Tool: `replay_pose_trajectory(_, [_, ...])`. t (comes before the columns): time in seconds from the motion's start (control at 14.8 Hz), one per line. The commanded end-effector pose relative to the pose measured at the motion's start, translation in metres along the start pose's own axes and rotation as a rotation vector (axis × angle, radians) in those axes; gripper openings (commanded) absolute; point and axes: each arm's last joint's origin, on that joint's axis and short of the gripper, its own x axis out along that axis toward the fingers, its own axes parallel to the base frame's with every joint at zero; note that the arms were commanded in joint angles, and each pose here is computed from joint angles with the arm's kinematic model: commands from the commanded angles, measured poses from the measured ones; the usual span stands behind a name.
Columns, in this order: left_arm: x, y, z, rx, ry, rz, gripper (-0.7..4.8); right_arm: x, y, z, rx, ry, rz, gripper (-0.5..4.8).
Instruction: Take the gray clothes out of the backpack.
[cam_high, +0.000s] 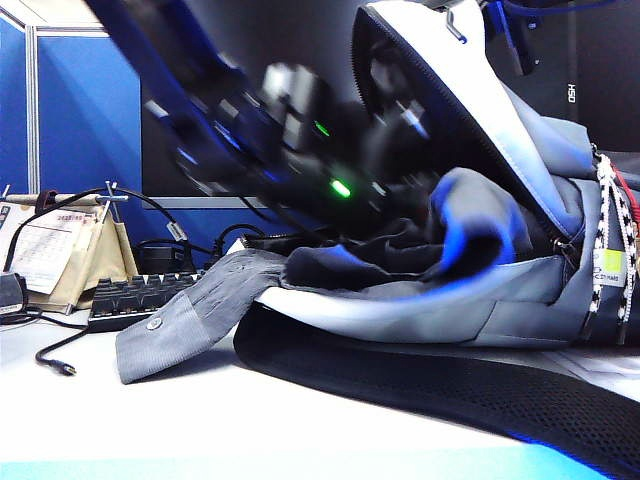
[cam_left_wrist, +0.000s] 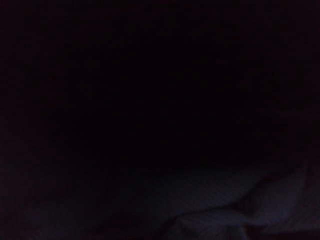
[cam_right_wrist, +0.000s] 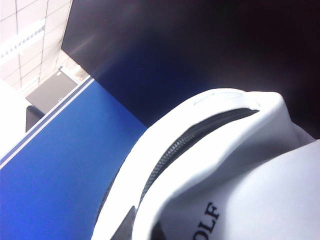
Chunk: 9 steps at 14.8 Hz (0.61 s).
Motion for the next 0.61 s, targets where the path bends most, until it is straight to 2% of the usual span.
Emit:
replay_pose_trajectory(0.07, [0.026, -0.011, -0.011, -0.004, 0.11, 0.081, -0.31, -0.002, 0.017, 0.01, -0.05, -0.035, 0.109, -0.06])
replay_pose_trajectory(0.27, [0.026, -0.017, -0.024, 0.039, 0.333, 0.298, -0.05, -0.003, 0.019, 0.012, -0.056, -0.041, 0.121, -0.06])
replay_pose_trajectory(0.34, [0.02, -0.014, -0.023, 0.036, 0.386, 0.321, -0.05, -0.004, 0.02, 0.012, -0.061, -0.047, 0.127, -0.06])
replay_pose_trajectory(0.4, [0.011, -0.009, -0.018, 0.021, 0.415, 0.33, -0.05, -0.004, 0.02, 0.013, -0.063, -0.05, 0.13, -0.06])
replay_pose_trajectory(0.47, [-0.009, 0.001, 0.001, 0.008, 0.419, 0.359, -0.04, -0.004, 0.02, 0.013, -0.064, -0.055, 0.127, -0.06])
replay_pose_trajectory(0.61, [-0.048, 0.016, 0.035, 0.015, 0.375, 0.478, -0.05, -0.005, 0.019, 0.016, -0.068, -0.08, 0.114, -0.06])
